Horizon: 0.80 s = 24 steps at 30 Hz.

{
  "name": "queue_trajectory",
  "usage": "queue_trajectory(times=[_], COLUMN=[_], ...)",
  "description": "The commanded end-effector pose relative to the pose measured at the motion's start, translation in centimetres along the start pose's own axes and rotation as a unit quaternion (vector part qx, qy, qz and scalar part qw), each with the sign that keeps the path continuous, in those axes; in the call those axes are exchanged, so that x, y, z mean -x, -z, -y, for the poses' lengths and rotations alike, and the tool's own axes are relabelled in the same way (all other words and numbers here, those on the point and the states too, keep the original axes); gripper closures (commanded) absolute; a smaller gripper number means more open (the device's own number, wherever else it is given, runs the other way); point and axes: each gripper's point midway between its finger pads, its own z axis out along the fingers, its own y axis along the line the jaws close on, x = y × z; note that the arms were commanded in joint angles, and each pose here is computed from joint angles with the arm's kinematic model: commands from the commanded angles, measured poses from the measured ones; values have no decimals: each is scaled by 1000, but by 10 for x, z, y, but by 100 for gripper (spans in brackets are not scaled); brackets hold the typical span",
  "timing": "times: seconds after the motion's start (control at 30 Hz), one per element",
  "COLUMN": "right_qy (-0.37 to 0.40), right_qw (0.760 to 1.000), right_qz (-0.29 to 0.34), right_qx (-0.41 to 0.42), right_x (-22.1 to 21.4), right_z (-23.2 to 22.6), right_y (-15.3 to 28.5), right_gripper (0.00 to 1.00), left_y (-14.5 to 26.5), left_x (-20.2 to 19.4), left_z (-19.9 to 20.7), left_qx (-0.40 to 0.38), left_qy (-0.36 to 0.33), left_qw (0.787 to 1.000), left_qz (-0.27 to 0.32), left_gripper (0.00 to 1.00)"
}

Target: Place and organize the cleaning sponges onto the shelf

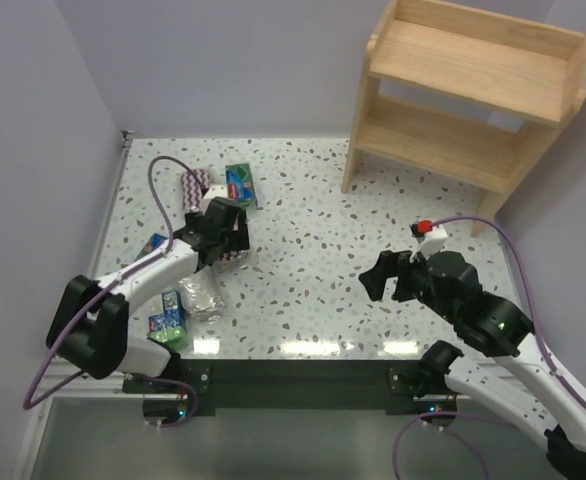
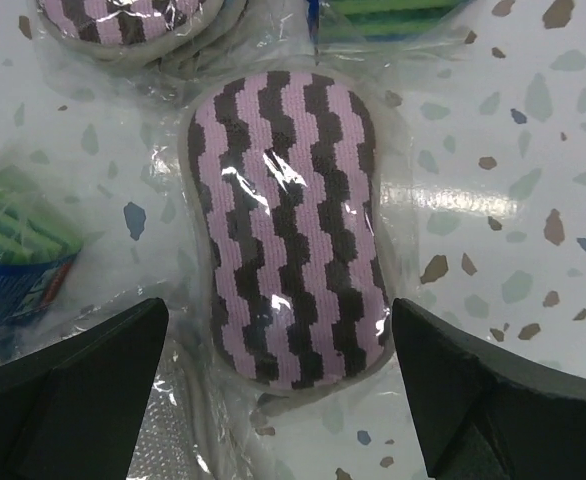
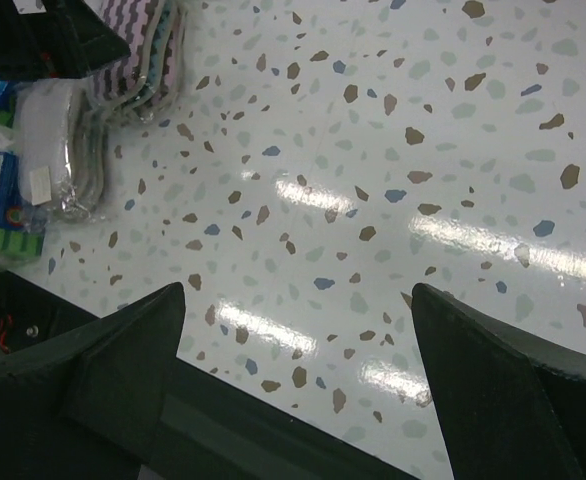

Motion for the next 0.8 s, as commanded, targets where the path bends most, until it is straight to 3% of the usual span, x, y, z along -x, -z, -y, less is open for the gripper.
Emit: queue_trajectory(times=[0.0,0.13,0.3,0.53,0.77], right_qy=[-15,-13,-15,-28,-45], right_qw=[1000,1000,1000,997,990], right_qz=[11,5,5,-15,-44], right_qx=[17,8,-1,-69,-129], right_x=[5,3,0,-15,-32], right_z=[-9,-6,-1,21,37], right_y=[-5,-5,-6,-23,-43], right_gripper=[1,1,1,1,1], left_y=[-24,-44,-39,3,18], left_x=[22,6,-8,-43,-61], left_z=[12,27,49,144,229], left_qx=[13,-6,-64,-190,-256], left_qy=[16,20,48,80,147], left_qw=[999,1000,997,978,951], left_qz=[28,3,-9,-43,-93], left_gripper=[0,3,8,12,12])
